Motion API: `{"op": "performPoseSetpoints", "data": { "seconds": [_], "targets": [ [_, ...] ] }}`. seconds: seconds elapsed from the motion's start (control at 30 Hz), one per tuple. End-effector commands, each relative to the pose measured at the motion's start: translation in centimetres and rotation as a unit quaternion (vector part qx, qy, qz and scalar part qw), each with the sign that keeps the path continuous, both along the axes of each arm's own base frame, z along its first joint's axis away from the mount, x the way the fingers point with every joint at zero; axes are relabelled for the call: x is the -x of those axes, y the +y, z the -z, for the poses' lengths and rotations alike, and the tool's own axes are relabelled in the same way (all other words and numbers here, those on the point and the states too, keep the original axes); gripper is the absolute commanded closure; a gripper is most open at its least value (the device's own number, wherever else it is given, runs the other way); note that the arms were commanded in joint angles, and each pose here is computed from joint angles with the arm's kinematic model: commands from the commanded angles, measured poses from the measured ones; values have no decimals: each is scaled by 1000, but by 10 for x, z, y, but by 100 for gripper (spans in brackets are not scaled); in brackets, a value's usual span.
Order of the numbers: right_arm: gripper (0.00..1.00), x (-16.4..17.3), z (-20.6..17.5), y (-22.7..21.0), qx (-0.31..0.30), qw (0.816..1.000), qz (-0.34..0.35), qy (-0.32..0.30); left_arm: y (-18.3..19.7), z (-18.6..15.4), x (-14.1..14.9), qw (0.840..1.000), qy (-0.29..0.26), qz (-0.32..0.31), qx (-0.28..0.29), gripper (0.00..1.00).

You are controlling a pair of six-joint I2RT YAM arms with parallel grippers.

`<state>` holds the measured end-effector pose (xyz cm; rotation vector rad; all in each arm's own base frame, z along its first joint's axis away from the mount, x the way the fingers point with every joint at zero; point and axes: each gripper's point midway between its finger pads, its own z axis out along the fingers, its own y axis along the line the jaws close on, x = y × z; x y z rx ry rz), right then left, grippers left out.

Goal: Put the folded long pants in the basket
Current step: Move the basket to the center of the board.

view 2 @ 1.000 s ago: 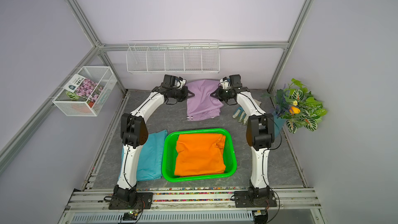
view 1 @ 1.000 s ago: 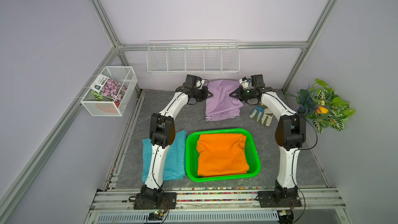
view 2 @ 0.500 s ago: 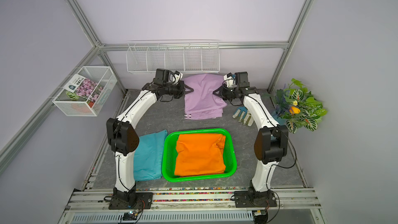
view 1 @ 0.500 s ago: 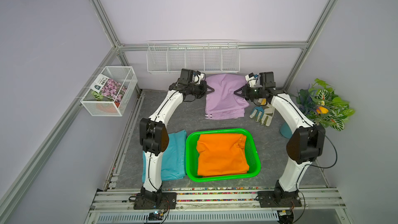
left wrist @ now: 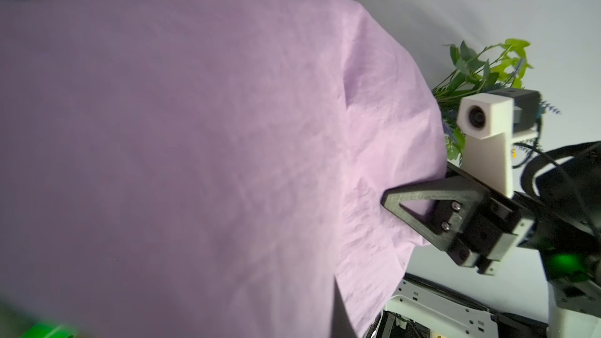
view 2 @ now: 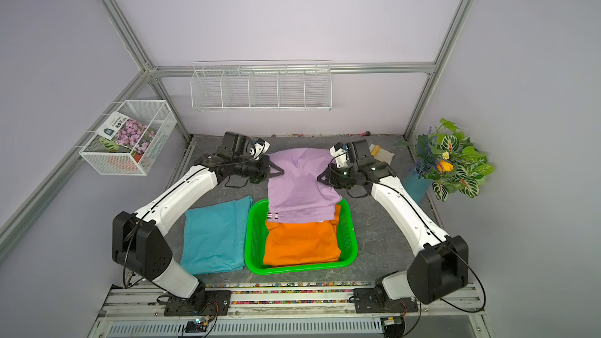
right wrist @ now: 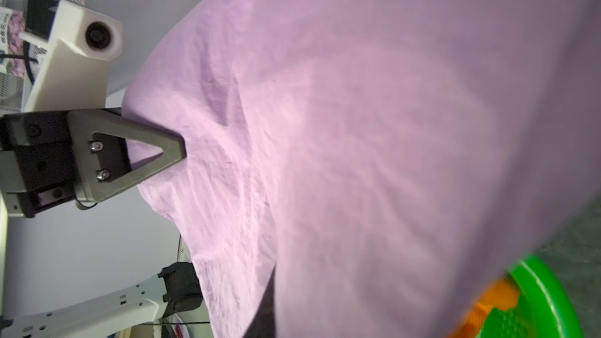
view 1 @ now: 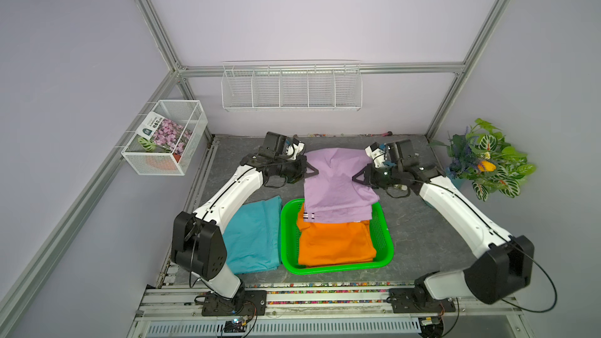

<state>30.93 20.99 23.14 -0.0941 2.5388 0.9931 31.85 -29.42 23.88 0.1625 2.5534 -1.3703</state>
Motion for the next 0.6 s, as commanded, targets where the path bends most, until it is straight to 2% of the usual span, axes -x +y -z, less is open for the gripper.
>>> {"op": "performPoseSetpoints", "data": {
  "seconds": [0.0, 0.07, 0.27, 0.4, 0.57],
  "targets": [
    [100, 34, 17, -3, 49, 999, -7, 10, -4, -2, 26, 999, -30, 16, -7, 100],
    [100, 52, 27, -5, 70, 997, -8, 20, -5, 7, 44, 999, -27, 19, -15, 100],
    [100, 84, 67, -5, 63, 997, 6, 46, 12, 42, 77, 999, -15, 3, -44, 100],
    [100, 83, 93, -18, 91, 994, 30, 44, 18, 60, 78, 998, -21, -9, -55, 100],
    [100, 68, 113, -17, 117, 992, 32, 39, 15, 76, 64, 997, -41, -13, -71, 100]
  ]
}}
